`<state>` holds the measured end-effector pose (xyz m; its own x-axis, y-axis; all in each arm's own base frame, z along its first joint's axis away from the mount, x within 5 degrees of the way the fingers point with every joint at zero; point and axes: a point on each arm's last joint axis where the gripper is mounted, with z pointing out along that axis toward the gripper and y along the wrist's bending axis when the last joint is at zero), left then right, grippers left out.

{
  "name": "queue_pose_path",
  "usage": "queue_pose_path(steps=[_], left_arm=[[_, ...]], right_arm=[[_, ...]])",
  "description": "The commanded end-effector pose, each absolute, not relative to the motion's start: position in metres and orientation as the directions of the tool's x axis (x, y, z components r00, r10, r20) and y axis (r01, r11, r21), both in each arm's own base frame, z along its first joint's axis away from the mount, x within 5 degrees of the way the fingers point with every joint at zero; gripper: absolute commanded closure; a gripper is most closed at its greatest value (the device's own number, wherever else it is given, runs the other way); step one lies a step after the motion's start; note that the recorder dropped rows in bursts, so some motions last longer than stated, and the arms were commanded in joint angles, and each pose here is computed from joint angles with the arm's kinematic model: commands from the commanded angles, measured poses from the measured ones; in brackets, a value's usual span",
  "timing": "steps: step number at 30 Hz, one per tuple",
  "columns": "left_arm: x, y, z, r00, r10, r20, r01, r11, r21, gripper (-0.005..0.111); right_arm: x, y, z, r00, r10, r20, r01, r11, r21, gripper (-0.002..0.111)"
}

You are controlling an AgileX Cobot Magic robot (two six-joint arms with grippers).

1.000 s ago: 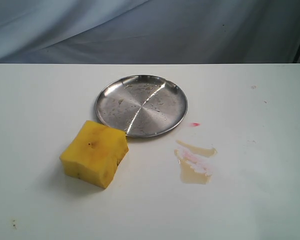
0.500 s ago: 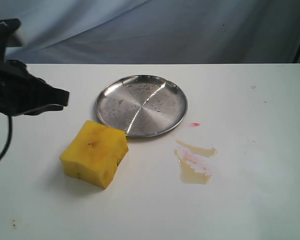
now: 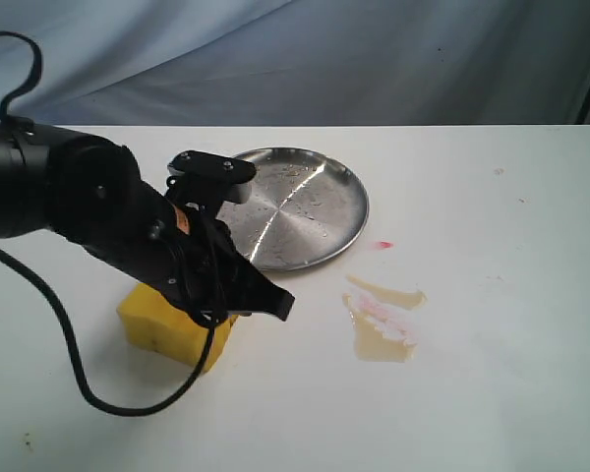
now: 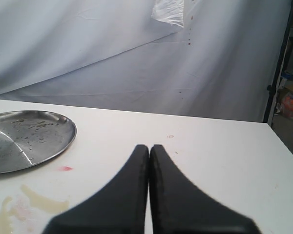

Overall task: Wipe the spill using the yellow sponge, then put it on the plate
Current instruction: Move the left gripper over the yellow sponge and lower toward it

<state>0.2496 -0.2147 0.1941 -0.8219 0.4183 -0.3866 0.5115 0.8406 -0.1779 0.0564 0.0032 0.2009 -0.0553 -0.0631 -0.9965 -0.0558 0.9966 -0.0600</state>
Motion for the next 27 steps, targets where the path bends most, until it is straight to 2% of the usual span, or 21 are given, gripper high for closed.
queue_pose_path(steps=[1, 4, 6, 10, 12, 14, 18, 27], left_arm=[[0.246, -0.222, 0.197, -0.79, 0.46, -0.405, 0.551, 0.823, -0.14, 0.066], [0.246, -0.221, 0.197, -0.783, 0.472, -0.405, 0.559, 0.819, -0.127, 0.048], [0.246, -0.22, 0.196, -0.777, 0.487, -0.398, 0.568, 0.815, -0.111, 0.041], [0.251, -0.214, 0.196, -0.779, 0.482, -0.401, 0.556, 0.827, -0.085, 0.04], [0.255, -0.208, 0.196, -0.807, 0.44, -0.393, 0.502, 0.862, -0.065, 0.04], [0.259, -0.2, 0.195, -0.857, 0.348, -0.38, 0.391, 0.919, -0.041, 0.04], [0.261, -0.189, 0.194, -0.893, 0.27, -0.36, 0.272, 0.961, 0.044, 0.04], [0.264, -0.197, 0.196, -0.869, 0.243, -0.432, 0.268, 0.963, 0.003, 0.04]], right_arm=[[0.056, 0.003, 0.2, -0.052, -0.065, -0.997, -0.059, 0.996, -0.062, 0.108], [0.056, 0.003, 0.2, -0.052, -0.065, -0.997, -0.059, 0.996, -0.062, 0.108], [0.056, 0.003, 0.2, -0.052, -0.065, -0.997, -0.059, 0.996, -0.062, 0.108], [0.056, 0.003, 0.2, -0.052, -0.065, -0.997, -0.059, 0.996, -0.062, 0.108], [0.056, 0.003, 0.2, -0.052, -0.065, -0.997, -0.059, 0.996, -0.062, 0.108], [0.056, 0.003, 0.2, -0.052, -0.065, -0.997, -0.059, 0.996, -0.062, 0.108], [0.056, 0.003, 0.2, -0.052, -0.065, -0.997, -0.059, 0.996, -0.062, 0.108], [0.056, 0.003, 0.2, -0.052, -0.065, -0.997, -0.059, 0.996, -0.062, 0.108]])
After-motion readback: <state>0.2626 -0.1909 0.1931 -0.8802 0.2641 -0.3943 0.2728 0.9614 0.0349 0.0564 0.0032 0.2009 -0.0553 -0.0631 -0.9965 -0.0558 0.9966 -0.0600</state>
